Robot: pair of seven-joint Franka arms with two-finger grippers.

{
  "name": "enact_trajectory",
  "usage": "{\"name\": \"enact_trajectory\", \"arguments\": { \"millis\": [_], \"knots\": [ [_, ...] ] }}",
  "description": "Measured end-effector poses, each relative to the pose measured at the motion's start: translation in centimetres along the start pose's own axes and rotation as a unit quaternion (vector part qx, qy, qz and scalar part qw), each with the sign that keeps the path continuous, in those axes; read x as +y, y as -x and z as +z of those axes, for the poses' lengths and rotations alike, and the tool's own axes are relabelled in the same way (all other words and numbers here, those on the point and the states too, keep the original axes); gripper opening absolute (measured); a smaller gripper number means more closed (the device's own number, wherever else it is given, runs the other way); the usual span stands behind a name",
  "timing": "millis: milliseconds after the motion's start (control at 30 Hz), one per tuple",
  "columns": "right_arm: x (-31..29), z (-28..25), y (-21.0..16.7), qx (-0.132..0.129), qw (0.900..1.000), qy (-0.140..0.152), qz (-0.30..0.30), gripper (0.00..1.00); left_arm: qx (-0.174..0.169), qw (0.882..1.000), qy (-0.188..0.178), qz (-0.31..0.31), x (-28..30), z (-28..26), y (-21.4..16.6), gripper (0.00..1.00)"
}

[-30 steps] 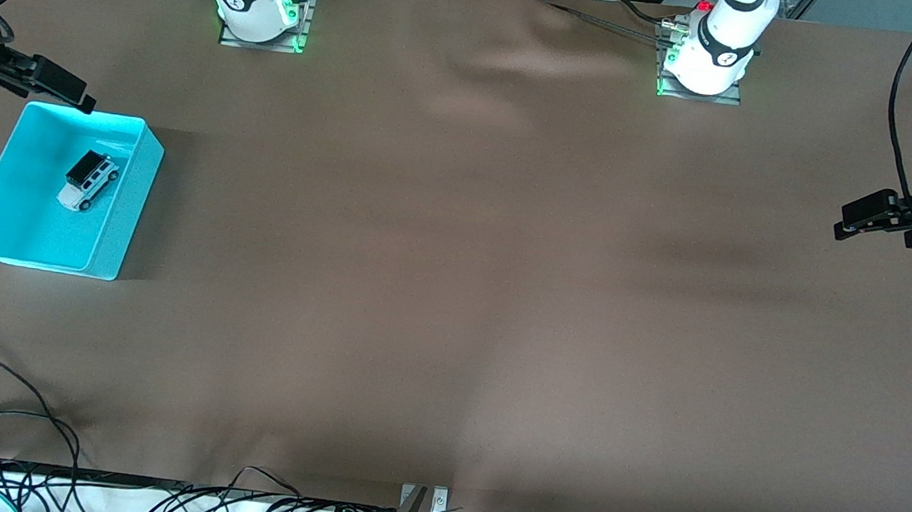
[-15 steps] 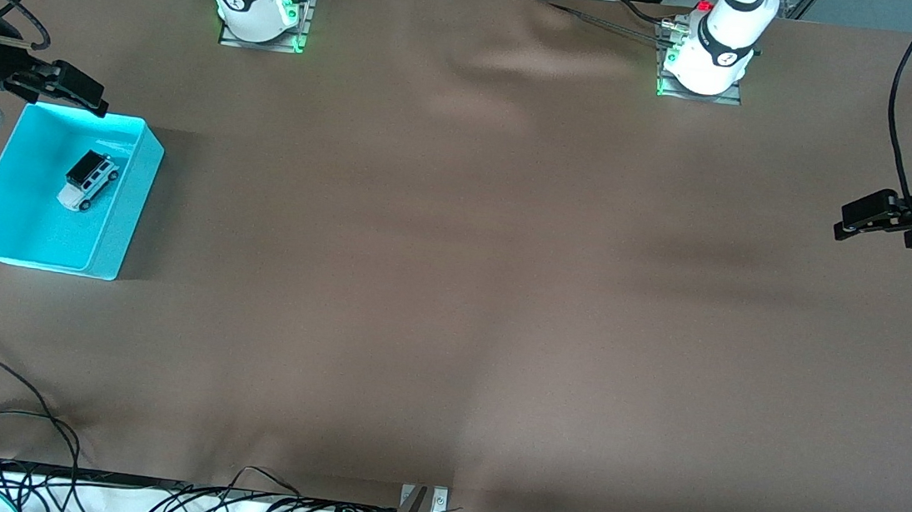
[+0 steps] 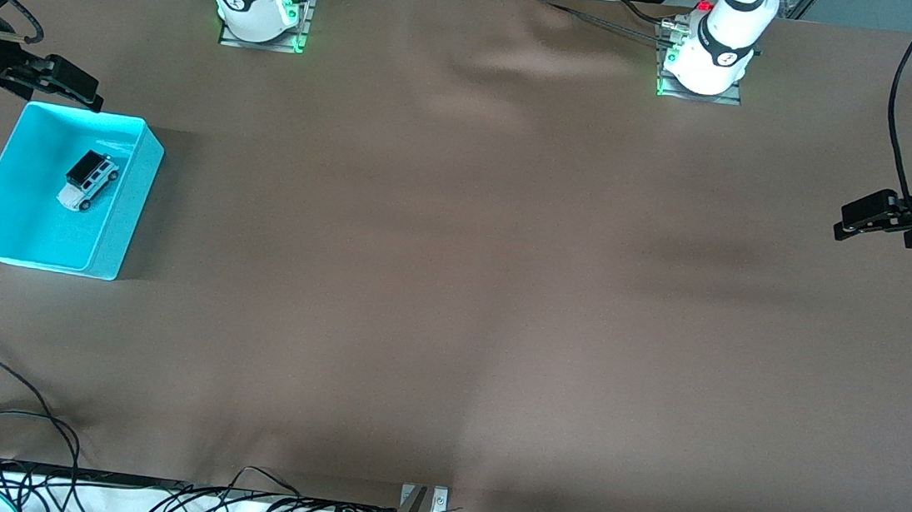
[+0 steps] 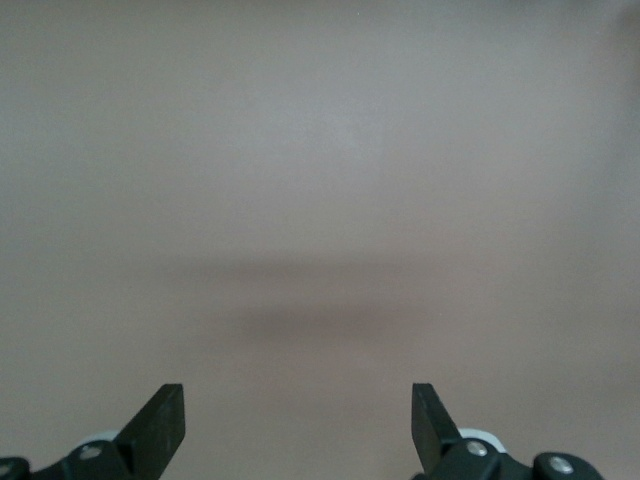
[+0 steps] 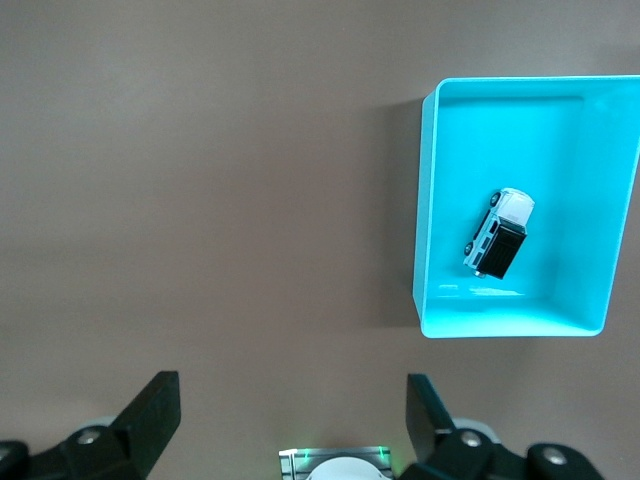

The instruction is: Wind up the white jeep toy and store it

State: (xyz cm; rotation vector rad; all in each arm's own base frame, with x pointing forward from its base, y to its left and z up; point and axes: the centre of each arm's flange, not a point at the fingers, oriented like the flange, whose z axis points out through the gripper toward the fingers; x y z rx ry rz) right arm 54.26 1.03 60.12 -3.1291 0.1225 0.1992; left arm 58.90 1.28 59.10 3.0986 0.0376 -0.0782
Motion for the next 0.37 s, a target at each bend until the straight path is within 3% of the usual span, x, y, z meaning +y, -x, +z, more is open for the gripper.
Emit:
{"name": "enact_trajectory", "arguments": {
  "millis": [367],
  "knots": [
    [-0.21, 0.01, 0.02, 0.000, 1.000, 0.000, -0.002, 1.00, 0.000, 1.000, 0.000, 0.000, 0.00, 0.01, 0.00, 1.00]
  ]
}}
